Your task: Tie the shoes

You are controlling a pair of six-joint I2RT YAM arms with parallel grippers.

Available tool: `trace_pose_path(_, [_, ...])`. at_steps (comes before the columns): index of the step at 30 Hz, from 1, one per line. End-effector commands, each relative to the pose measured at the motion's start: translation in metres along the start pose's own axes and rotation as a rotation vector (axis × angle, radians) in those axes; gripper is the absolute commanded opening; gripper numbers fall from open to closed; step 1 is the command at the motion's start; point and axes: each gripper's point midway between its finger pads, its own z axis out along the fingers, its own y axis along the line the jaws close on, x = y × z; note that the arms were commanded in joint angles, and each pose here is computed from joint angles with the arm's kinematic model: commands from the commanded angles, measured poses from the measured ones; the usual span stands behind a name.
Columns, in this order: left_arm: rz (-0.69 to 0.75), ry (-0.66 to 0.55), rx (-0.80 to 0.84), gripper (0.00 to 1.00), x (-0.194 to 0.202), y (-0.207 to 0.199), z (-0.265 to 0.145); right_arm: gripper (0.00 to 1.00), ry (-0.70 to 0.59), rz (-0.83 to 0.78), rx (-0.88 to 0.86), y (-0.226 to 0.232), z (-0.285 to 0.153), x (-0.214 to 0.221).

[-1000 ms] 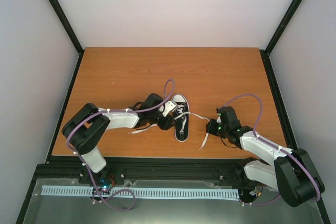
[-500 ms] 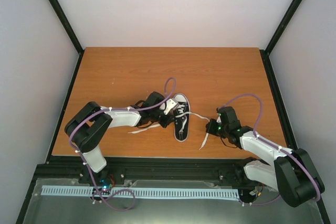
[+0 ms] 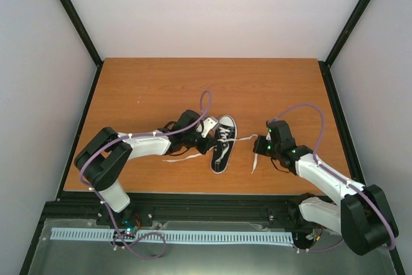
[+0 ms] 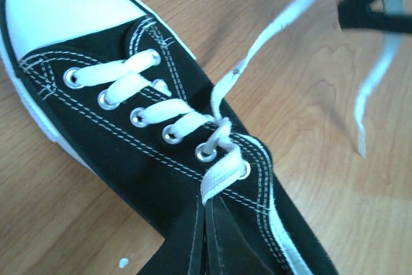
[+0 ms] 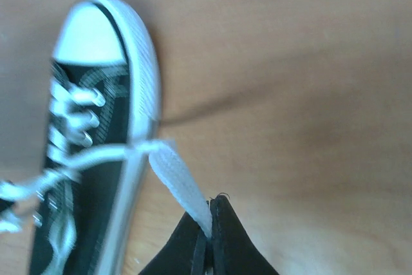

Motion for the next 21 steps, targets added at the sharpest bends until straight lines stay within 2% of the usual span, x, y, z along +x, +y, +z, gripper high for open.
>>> trace_pose_path(1, [-0.007, -0.071, 0.086, 0.01, -0.028, -0.022, -0.009, 0.03, -0.097, -0.073, -0.017, 0.027, -0.004, -0.052])
trace_pose_path(6, [-0.029, -0.092, 0.102, 0.01, -0.031, -0.025, -0.01, 0.03, -0.091, -0.113, -0.169, 0.085, 0.024, -0.097])
trace_pose_path(9, [-0.044, -0.111, 0.109, 0.01, -0.032, -0.026, -0.013, 0.03, 0.0, -0.144, -0.296, 0.137, 0.054, -0.103])
trace_pose_path(12, [-0.051, -0.126, 0.098, 0.01, -0.034, -0.025, -0.015, 0.06, 0.083, -0.18, -0.477, 0.198, 0.057, -0.097])
trace_pose_path(13, [-0.052, -0.127, 0.093, 0.01, -0.034, -0.025, -0.016, 0.13, 0.1, -0.169, -0.51, 0.205, 0.056, -0.094])
trace_pose_path(16, [-0.059, -0.123, 0.09, 0.01, -0.033, -0.024, -0.017, 0.62, 0.067, -0.162, -0.457, 0.189, 0.051, -0.098])
trace_pose_path(17, [-0.061, -0.123, 0.091, 0.01, -0.033, -0.025, -0.017, 0.73, 0.053, -0.163, -0.416, 0.178, 0.049, -0.099])
trace_pose_path(18, [-0.066, -0.122, 0.092, 0.01, -0.033, -0.025, -0.017, 0.78, 0.051, -0.154, -0.389, 0.166, 0.047, -0.098])
trace_pose_path(21, [-0.079, -0.121, 0.101, 0.01, -0.033, -0.026, -0.017, 0.87, 0.027, -0.086, -0.377, 0.129, 0.038, -0.098])
